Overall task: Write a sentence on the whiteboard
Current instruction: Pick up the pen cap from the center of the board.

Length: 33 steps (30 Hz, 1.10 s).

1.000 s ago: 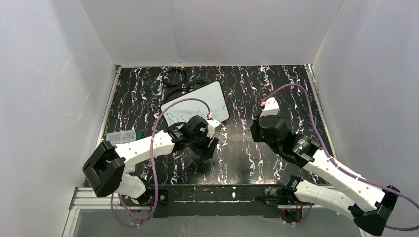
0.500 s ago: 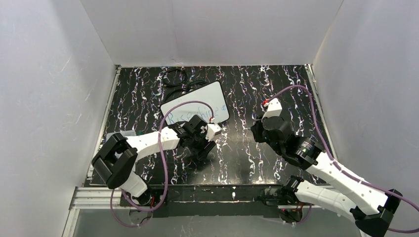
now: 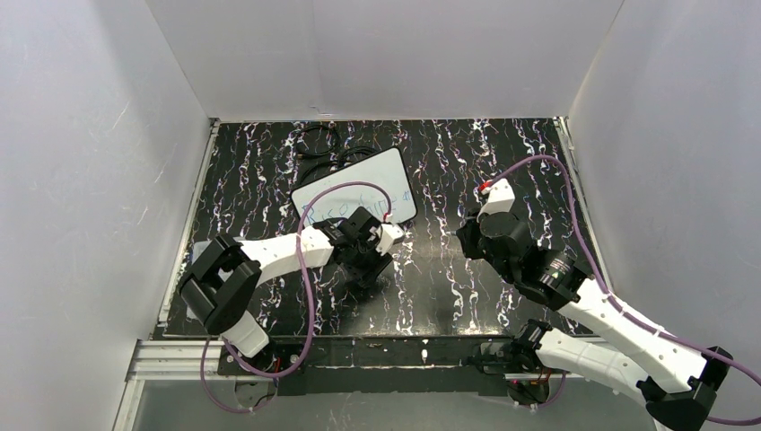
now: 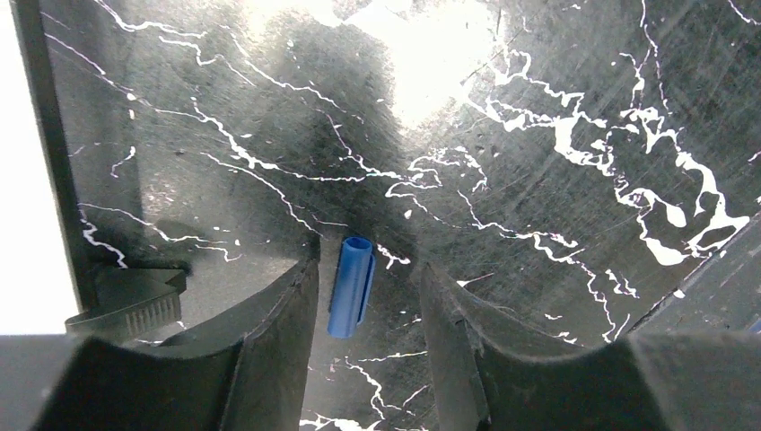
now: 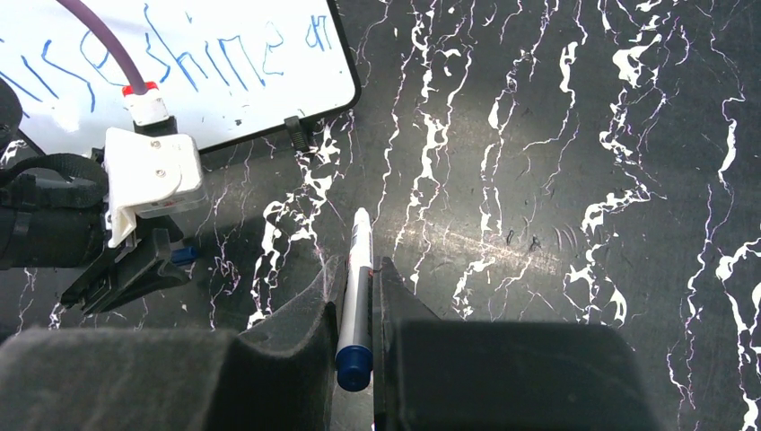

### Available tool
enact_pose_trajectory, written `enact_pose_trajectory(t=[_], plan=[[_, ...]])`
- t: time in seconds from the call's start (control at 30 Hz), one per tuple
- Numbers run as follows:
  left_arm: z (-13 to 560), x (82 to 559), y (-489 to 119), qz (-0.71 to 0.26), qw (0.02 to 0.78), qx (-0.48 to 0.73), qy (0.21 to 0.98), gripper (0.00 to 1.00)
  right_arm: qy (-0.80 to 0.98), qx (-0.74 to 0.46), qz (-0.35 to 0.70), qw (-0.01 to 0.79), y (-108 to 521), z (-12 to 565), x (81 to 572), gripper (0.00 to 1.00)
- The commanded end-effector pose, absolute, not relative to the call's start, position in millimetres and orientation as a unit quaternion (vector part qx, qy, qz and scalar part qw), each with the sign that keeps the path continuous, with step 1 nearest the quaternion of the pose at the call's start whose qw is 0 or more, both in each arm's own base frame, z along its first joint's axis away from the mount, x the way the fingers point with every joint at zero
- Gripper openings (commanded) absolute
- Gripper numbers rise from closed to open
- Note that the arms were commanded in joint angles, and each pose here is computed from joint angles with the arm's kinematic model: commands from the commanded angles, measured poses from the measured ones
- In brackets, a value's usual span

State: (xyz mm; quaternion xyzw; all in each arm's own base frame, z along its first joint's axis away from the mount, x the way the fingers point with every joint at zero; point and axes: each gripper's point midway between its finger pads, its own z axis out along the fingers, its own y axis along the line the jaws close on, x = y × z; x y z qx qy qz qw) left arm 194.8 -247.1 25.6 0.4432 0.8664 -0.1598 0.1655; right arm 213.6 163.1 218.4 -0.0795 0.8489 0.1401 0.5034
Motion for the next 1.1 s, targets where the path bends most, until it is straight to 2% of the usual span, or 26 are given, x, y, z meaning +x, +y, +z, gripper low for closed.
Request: enact_pose_trajectory(t=[0.0, 0.37, 0.63, 0.9, 1.07], plan=[[34.3, 199.1, -237.6, -0.127, 0.153, 0.417, 0.887, 0.43, 0.837, -0.069, 0.137, 0.525, 159.2, 225.9, 218.8, 0.01], [31.2, 190.1, -228.1, -0.111, 0.145, 0.335, 0.924, 0.46, 0.833, -0.067, 0.14, 0.531, 158.7, 228.4, 219.4, 0.01], [22.4, 180.3, -227.5, -0.093, 0.142, 0.329, 0.929, 0.42, 0.83, -0.061, 0.139, 0.536, 156.3, 231.2, 220.0, 0.01], [12.6, 169.4, -220.9, -0.064, 0.138, 0.316, 0.936, 0.37, 0.828, -0.057, 0.141, 0.54, 156.2, 232.6, 220.7, 0.01], [10.7, 171.5, -215.0, -0.044, 0.141, 0.307, 0.94, 0.25, 0.828, -0.057, 0.141, 0.539, 155.9, 231.6, 220.3, 0.01]])
